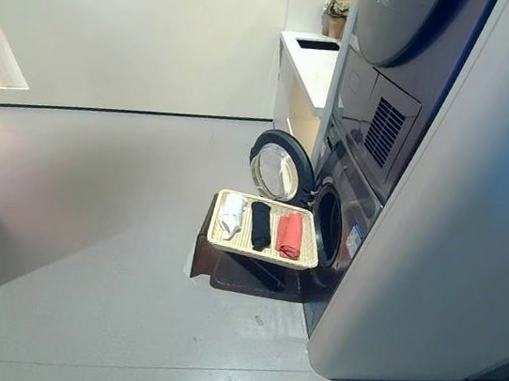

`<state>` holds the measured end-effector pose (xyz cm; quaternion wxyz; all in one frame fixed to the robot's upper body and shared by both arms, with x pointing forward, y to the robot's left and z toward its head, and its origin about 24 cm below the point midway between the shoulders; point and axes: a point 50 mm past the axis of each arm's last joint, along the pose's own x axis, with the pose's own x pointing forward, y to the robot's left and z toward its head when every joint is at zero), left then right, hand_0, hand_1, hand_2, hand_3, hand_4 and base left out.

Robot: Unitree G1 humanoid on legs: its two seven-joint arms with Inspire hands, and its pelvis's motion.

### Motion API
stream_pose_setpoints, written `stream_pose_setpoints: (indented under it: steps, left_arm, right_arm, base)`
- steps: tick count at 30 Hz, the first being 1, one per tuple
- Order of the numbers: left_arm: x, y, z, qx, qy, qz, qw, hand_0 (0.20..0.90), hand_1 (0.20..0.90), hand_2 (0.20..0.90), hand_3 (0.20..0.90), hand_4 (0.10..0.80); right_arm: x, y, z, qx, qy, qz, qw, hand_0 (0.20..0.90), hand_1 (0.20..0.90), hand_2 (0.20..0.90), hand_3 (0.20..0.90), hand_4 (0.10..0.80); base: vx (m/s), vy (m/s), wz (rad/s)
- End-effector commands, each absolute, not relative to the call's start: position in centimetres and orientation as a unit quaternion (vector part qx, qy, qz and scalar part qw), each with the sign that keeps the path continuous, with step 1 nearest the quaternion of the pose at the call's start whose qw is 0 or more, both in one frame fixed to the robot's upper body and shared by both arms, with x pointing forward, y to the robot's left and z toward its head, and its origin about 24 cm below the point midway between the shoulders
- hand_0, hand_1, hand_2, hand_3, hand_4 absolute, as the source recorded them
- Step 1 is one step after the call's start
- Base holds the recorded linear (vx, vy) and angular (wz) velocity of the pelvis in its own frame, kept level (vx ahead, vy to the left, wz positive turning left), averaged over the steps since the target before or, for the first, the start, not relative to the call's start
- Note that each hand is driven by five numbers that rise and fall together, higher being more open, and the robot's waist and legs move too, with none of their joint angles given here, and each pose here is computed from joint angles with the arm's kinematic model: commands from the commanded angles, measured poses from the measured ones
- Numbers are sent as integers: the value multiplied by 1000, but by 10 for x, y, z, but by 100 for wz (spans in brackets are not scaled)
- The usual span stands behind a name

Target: Pick up the clothes and place them into the washing machine

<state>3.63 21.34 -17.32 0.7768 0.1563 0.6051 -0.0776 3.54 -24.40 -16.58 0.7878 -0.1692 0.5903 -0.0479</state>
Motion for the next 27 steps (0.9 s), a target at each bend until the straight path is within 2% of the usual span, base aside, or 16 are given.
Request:
stream_pose_setpoints:
  steps: [1, 11, 17, 27]
  left_arm:
    - [70, 209, -170, 159, 568, -76, 804, 900, 900, 900, 900, 800]
    - [96, 214, -163, 174, 537, -68, 823, 900, 900, 900, 900, 800]
    - [115, 222, -157, 201, 511, -72, 833, 900, 900, 900, 900, 800]
    - [97, 222, -162, 183, 534, -44, 825, 900, 900, 900, 900, 800]
  right_arm:
    - [61, -240, -164, -183, 563, -26, 805, 900, 900, 900, 900, 800]
    - [87, -245, -158, -176, 533, -55, 826, 900, 900, 900, 900, 800]
    - [87, -245, -158, -164, 529, -68, 830, 900, 900, 900, 900, 800]
    - [78, -241, -160, -163, 539, -66, 824, 900, 900, 900, 900, 800]
  base:
    - [17, 54, -8]
    - [51, 90, -8]
    - [158, 96, 8]
    - [339, -84, 32]
